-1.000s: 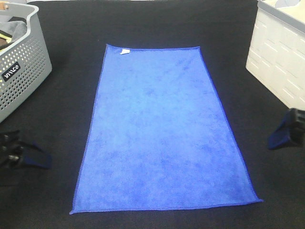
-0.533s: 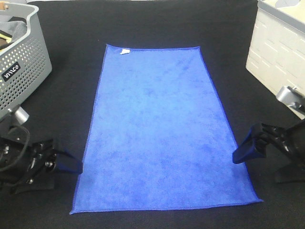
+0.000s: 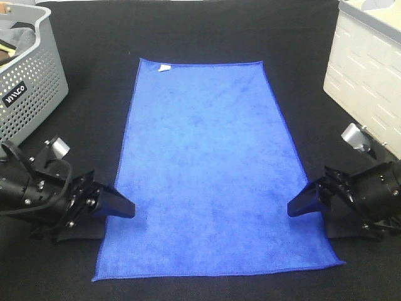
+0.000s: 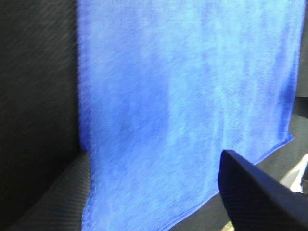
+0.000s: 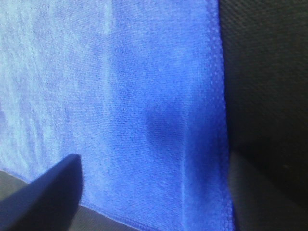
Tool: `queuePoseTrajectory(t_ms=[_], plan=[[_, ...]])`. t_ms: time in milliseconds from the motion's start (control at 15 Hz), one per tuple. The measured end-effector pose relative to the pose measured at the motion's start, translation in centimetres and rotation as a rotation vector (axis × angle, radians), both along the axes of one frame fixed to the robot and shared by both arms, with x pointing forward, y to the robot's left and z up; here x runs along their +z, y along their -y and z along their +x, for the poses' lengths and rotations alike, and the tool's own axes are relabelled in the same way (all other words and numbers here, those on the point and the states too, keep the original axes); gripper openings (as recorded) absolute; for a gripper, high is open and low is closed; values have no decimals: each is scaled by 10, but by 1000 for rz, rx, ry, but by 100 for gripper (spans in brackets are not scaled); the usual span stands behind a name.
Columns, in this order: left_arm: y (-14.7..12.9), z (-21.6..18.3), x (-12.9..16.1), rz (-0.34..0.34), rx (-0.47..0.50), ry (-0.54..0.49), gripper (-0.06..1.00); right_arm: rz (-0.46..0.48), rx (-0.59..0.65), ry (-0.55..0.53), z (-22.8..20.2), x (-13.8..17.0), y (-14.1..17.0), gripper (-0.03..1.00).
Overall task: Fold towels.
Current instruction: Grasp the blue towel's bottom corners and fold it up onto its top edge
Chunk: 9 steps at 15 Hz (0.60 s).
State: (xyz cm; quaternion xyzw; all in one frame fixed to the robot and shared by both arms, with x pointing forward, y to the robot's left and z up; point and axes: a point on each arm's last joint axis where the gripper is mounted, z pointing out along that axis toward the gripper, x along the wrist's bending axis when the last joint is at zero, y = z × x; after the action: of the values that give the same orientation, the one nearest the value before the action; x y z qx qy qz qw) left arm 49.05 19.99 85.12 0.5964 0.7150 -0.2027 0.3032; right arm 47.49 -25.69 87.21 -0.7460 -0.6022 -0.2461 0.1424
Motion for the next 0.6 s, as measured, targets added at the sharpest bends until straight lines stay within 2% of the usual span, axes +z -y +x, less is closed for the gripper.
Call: queuePoseTrajectory(t_ms=[67, 133, 267, 333, 400, 467, 600], plan=[[2, 4, -3, -22, -8, -8, 70, 29, 9, -20, 3, -5, -2, 70], [5, 7, -6, -44, -11, -18, 65, 41, 16, -28, 4, -7, -3, 64], [5, 8, -11, -42, -10, -31, 51, 52, 28, -34, 6, -10, -4, 59], [5, 8, -11, -42, -10, -31, 51, 52, 28, -34, 6, -10, -4, 59], [4, 8, -13, -34, -8, -35, 41, 49, 26, -39, 6, -12, -4, 53], [3, 8, -15, -21, -5, -37, 29, 43, 26, -40, 7, -13, -3, 43], [2, 8, -18, 1, -15, -33, 5, 36, 21, -53, 6, -16, -3, 17]])
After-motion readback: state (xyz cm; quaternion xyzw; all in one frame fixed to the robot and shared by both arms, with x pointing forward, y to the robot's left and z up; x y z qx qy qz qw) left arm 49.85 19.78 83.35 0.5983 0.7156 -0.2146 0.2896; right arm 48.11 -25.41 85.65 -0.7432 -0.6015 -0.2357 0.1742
